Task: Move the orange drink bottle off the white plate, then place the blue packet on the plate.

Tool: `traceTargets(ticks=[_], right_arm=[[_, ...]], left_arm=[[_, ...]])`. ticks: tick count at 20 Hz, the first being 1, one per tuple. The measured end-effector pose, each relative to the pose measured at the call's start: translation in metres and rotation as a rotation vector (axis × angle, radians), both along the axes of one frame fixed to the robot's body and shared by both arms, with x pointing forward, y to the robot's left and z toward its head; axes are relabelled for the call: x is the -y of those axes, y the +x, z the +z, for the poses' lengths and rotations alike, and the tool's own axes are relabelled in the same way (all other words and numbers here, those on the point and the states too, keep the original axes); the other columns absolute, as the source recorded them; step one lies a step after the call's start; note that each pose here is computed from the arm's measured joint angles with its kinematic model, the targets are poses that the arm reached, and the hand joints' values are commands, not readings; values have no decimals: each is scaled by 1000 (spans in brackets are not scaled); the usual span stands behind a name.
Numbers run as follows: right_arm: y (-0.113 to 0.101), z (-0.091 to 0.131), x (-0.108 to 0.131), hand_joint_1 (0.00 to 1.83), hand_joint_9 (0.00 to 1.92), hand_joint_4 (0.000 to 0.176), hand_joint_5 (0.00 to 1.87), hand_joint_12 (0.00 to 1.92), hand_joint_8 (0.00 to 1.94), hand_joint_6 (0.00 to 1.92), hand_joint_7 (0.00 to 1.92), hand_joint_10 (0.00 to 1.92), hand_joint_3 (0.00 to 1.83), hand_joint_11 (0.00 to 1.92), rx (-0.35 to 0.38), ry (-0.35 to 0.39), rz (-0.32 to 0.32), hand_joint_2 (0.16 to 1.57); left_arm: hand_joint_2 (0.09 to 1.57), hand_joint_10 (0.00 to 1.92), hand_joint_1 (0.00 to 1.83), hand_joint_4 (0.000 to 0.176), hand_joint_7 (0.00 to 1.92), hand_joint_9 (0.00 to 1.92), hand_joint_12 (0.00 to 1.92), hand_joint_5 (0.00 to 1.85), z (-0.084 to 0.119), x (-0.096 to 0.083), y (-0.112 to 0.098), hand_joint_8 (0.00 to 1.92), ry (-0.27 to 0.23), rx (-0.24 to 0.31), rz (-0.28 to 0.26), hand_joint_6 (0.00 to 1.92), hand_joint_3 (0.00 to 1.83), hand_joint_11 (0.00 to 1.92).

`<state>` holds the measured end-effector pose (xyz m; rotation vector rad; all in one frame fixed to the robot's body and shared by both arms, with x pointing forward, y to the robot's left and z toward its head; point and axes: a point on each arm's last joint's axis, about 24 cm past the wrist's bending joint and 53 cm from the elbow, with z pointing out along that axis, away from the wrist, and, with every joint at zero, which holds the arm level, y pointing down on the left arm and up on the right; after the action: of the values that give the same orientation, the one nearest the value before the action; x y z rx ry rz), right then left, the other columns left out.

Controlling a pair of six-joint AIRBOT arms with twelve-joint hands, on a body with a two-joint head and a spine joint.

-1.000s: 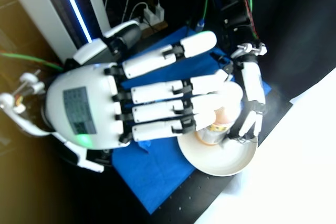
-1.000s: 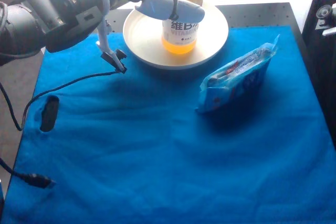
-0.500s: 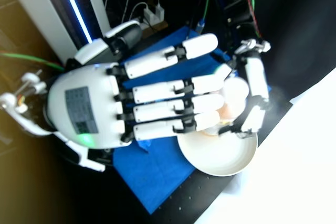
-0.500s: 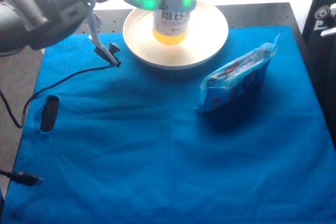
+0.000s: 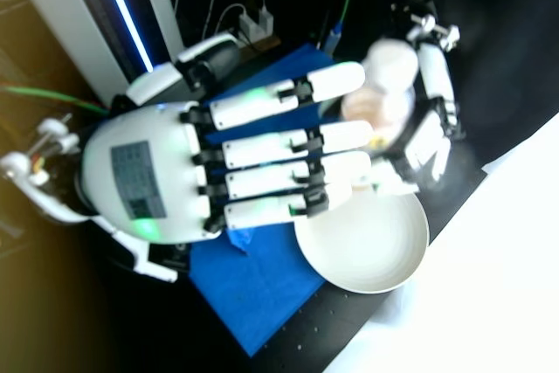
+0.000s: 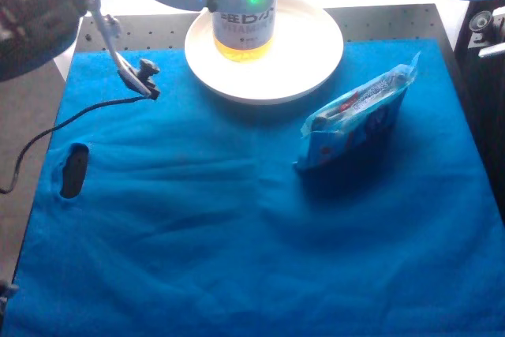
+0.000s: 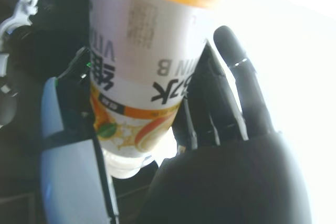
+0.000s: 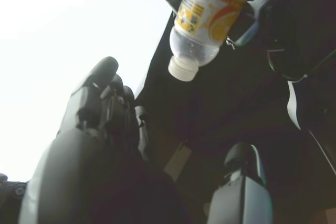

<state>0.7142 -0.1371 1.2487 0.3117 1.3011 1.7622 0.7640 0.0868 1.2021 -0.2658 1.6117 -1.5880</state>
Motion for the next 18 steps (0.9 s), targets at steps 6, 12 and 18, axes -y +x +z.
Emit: traceTargets(ticks=[6, 12, 18], right_arm=[[0, 0, 0, 448, 134, 119, 72, 746, 3, 1, 155, 0, 0, 0, -1, 1, 0, 814], [0, 0, 0, 477, 171, 137, 73, 782, 2, 1, 187, 8, 1, 0, -1, 0, 1, 851], [0, 0, 0, 460, 119, 141, 80, 537, 0, 1, 195, 0, 0, 0, -1, 0, 0, 802]], left_arm=[[1190, 141, 1178, 3, 784, 964, 1180, 892, 13, -22, -42, 1343, 3, 40, -68, 1065, 4, 430], [1174, 84, 1189, 7, 830, 971, 1136, 901, 4, -28, -73, 1155, 14, 38, -122, 1174, 2, 424], [1172, 11, 1190, 0, 819, 900, 1002, 919, -13, -29, -88, 1161, 8, 9, -146, 1161, 0, 290]])
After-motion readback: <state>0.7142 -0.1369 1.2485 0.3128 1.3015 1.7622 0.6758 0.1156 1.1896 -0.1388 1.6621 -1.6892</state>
